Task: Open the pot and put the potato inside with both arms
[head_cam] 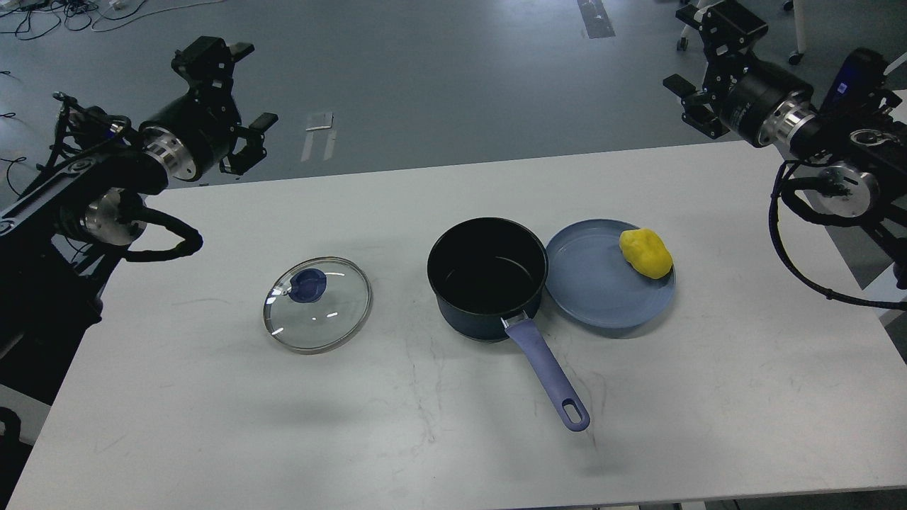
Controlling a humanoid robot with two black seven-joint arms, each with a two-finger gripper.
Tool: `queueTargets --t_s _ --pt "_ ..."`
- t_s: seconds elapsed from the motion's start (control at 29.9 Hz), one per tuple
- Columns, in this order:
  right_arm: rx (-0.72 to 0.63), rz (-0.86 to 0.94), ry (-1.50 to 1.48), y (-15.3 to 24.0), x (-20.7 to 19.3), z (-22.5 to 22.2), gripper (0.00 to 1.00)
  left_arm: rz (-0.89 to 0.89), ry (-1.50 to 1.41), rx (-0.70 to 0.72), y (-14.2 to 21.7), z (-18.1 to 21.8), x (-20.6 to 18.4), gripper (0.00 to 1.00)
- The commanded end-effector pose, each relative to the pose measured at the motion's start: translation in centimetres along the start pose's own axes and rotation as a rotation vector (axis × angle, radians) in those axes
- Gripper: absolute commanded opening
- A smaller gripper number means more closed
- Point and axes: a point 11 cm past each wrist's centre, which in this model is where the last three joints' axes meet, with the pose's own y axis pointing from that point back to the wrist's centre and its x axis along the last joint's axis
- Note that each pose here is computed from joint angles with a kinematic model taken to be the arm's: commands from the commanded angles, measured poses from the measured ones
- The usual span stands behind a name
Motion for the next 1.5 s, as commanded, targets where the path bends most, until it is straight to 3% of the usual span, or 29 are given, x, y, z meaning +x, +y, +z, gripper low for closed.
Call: queueTargets --t_s 0.0,0.13,0.4,0.7,1.47 --pt "-0.050 -0.097 0.286 0.8 -0.2 0.4 1.00 -0.035 0.160 0.064 -0.6 -1.6 -1.0 0.98" --pt "-0.198 -0.298 0.720 3.4 -0.3 3.2 1.00 -0.107 0.280 0.040 -0.7 -3.2 -2.4 0.98" --pt "-0.331 -0.599 1.088 7.4 -2.3 8.3 0.93 -0.108 0.307 0.059 -0.6 -5.1 -2.8 0.98" --pt "-0.403 -0.692 1.168 7.6 -3.4 12.0 0.92 -0.096 0.294 0.063 -0.3 -5.4 -2.3 0.98" --pt "-0.438 -0.716 1.209 5.6 -4.8 13.7 0.92 -0.080 0.299 0.049 0.1 -5.9 -1.8 0.98"
